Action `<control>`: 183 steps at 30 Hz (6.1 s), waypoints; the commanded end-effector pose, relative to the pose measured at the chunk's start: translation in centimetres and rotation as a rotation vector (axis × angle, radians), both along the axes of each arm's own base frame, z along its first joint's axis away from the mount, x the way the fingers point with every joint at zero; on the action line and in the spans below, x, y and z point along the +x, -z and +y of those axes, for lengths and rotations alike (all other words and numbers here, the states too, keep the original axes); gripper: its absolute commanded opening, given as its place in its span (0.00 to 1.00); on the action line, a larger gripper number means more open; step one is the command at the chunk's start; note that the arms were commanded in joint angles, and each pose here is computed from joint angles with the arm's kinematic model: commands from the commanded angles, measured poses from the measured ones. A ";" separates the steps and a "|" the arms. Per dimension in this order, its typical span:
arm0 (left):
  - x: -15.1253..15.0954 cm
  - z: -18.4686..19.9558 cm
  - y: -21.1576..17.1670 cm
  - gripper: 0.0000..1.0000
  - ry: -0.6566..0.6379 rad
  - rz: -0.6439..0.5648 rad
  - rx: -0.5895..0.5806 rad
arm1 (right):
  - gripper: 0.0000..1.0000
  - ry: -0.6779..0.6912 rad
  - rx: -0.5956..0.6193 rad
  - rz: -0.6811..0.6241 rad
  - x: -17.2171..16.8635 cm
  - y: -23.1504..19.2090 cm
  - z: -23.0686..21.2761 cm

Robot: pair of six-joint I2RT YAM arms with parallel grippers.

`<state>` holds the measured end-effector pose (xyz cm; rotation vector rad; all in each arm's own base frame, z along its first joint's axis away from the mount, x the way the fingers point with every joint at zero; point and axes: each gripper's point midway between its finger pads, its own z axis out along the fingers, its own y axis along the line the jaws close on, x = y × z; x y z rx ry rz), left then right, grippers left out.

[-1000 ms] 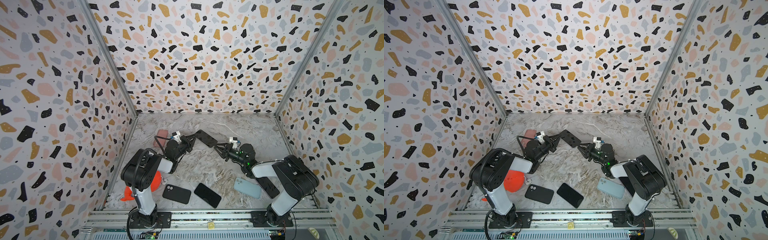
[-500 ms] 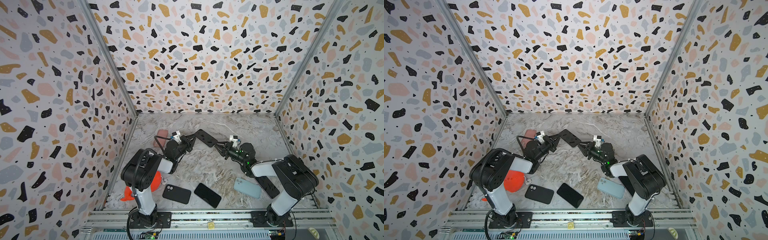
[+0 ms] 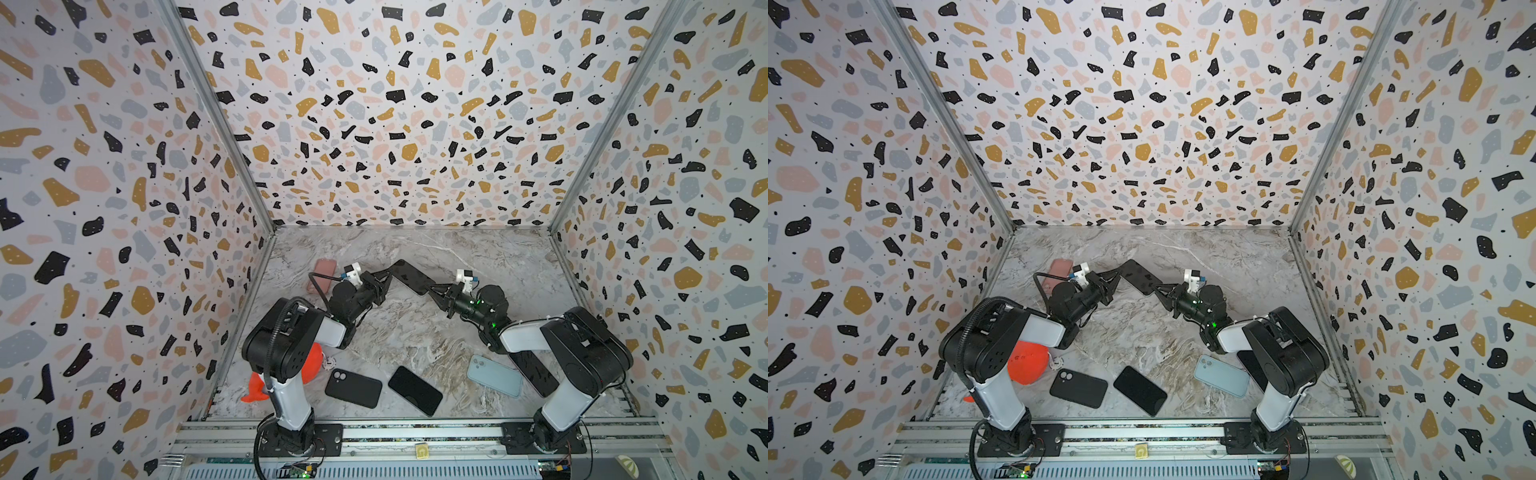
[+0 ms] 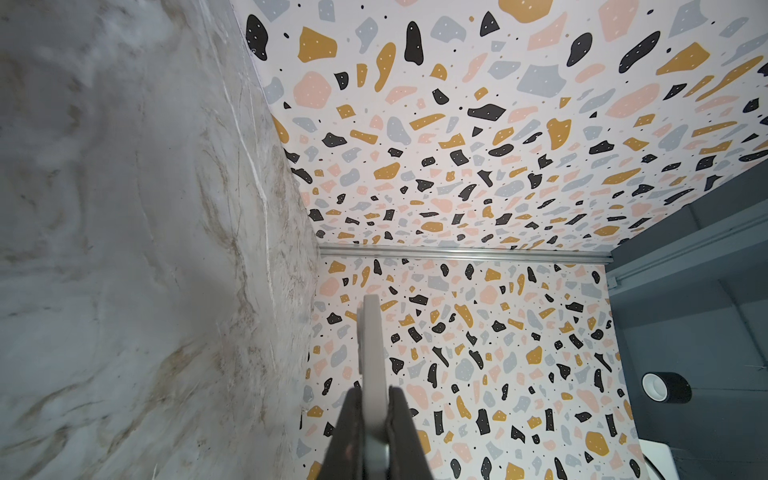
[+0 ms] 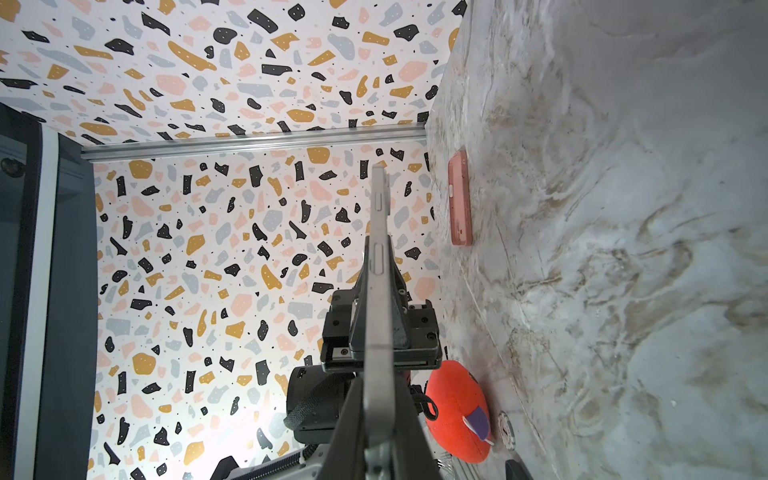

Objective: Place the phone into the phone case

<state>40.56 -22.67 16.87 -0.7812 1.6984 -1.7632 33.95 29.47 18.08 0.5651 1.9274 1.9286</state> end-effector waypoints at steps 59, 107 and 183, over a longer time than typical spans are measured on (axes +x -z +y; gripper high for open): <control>3.2 26.5 13.4 0.54 -0.228 0.743 1.176 | 0.00 -0.081 -0.358 -0.263 -1.1 -0.8 -0.5; 2.4 21.8 10.4 0.00 -0.058 0.561 1.349 | 0.00 -0.193 -0.495 -0.358 -3.6 -3.0 -1.5; -6.5 4.6 10.7 0.45 0.390 0.177 1.218 | 0.00 -0.565 -0.500 -0.161 -4.2 5.4 0.3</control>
